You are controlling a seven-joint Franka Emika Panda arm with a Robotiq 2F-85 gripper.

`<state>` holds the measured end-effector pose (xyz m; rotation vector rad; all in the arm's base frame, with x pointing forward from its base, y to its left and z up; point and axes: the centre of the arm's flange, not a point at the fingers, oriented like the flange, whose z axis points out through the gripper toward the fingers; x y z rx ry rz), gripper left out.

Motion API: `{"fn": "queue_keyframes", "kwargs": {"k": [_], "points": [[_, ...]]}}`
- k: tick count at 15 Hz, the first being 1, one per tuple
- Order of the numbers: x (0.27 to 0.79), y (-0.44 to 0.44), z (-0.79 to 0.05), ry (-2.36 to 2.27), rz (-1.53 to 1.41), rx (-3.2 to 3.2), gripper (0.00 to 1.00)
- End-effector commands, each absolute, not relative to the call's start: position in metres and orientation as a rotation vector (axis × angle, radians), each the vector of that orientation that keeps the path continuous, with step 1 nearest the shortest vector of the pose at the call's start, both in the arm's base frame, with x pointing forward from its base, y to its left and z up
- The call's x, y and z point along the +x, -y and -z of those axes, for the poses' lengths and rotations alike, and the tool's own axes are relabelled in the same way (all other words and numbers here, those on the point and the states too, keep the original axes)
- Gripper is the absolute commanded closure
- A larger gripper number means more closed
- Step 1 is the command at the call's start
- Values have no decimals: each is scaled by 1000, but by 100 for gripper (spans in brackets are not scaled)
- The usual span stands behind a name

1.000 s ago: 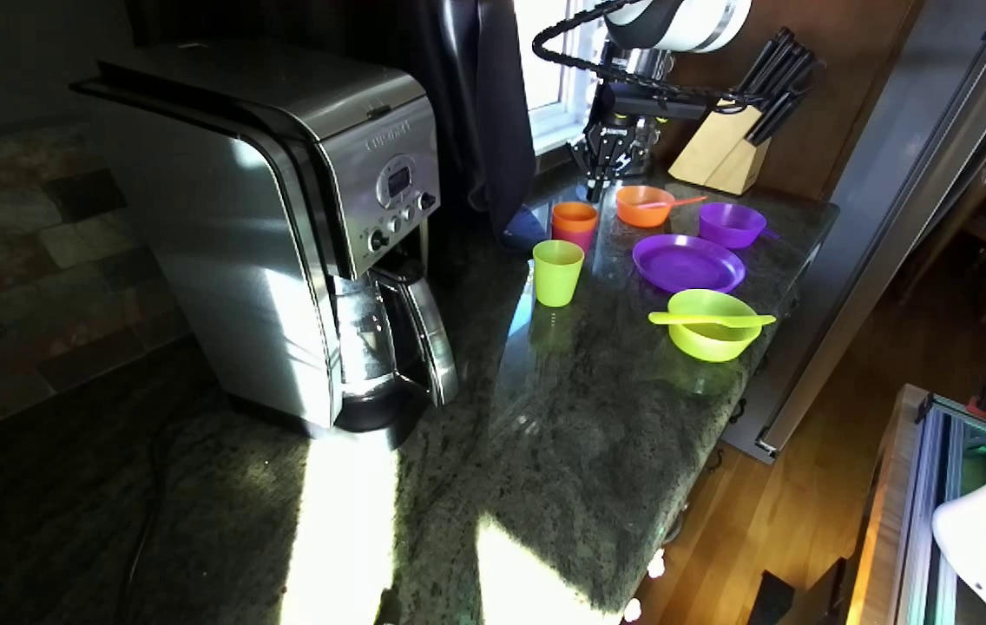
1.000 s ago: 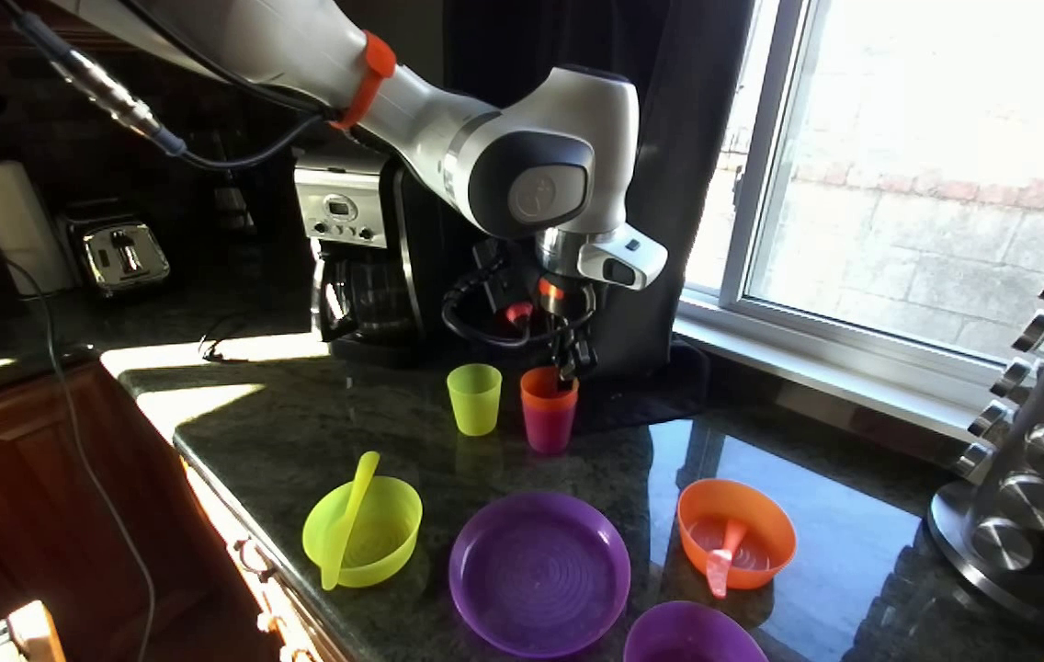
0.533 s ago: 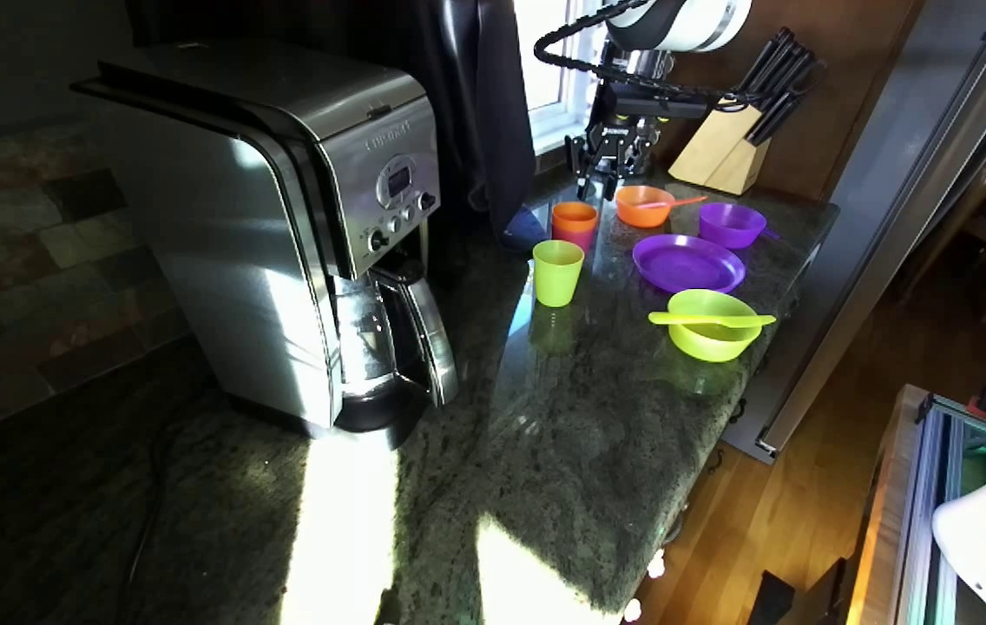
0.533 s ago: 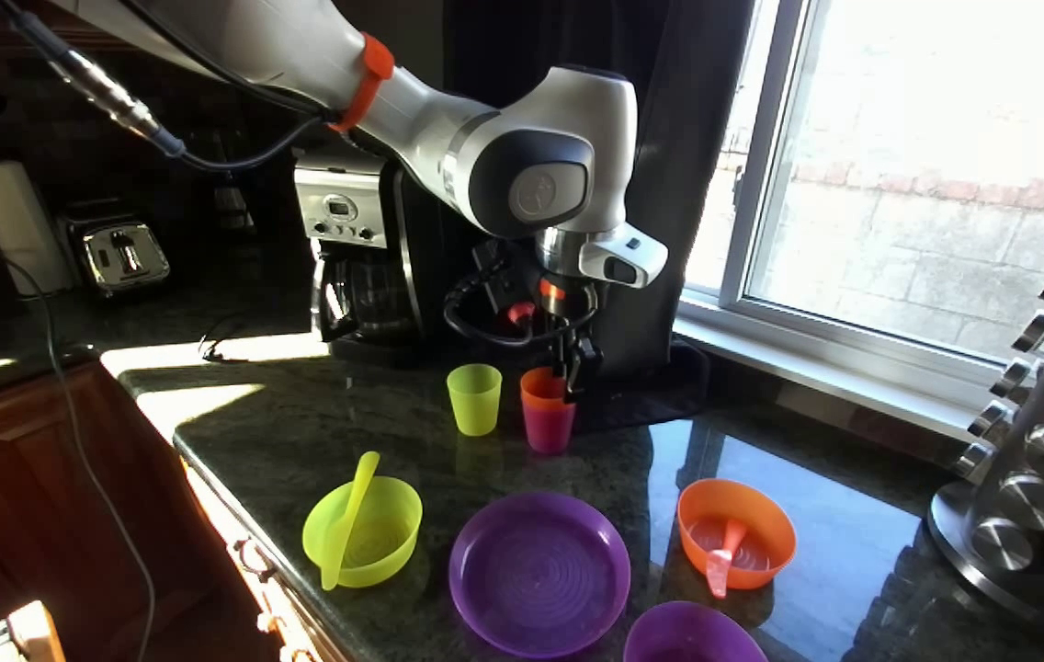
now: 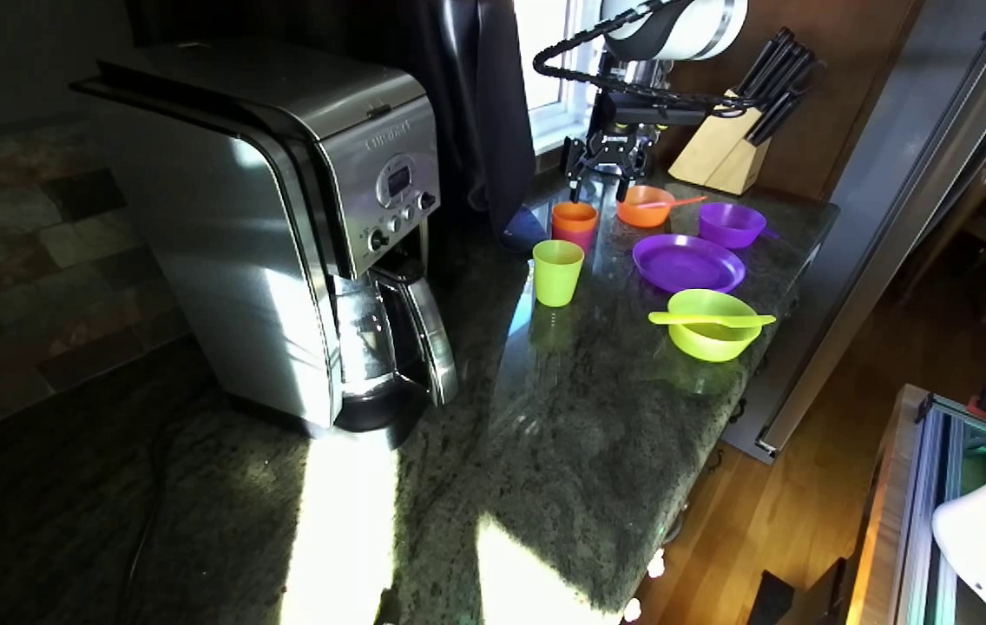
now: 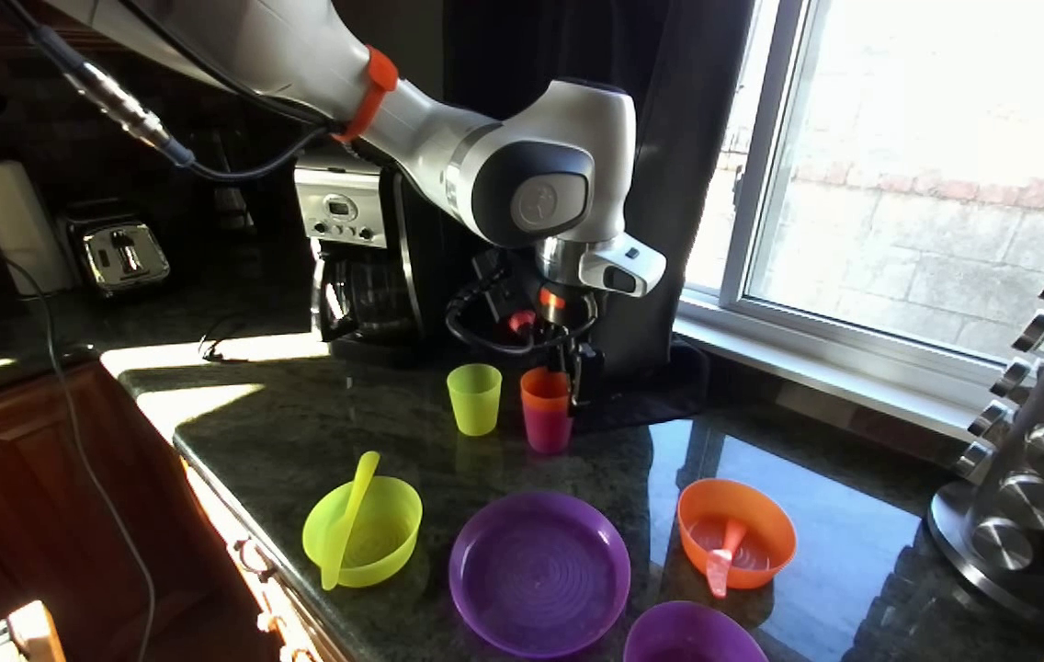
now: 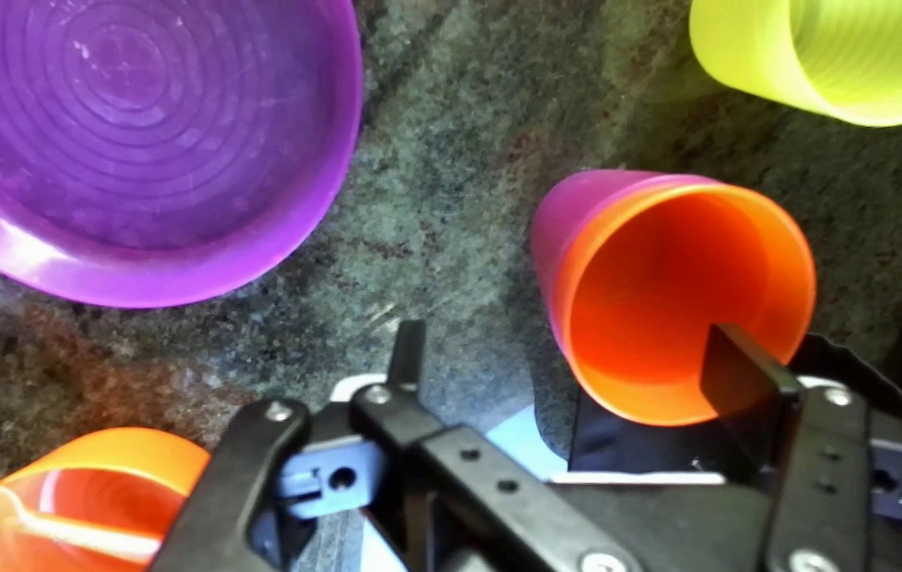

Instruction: Unstack the cups.

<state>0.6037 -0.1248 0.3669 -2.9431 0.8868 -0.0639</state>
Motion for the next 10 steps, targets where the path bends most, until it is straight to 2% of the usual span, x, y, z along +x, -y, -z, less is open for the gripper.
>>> {"fn": "queue_keyframes", "kwargs": {"k": [1,8,10], "points": [[602,122,-357,-884,60,-2960,42],[603,121,-354,-879,50,-2964,97],[603,121,-355,-881,51,-2964,100]]}}
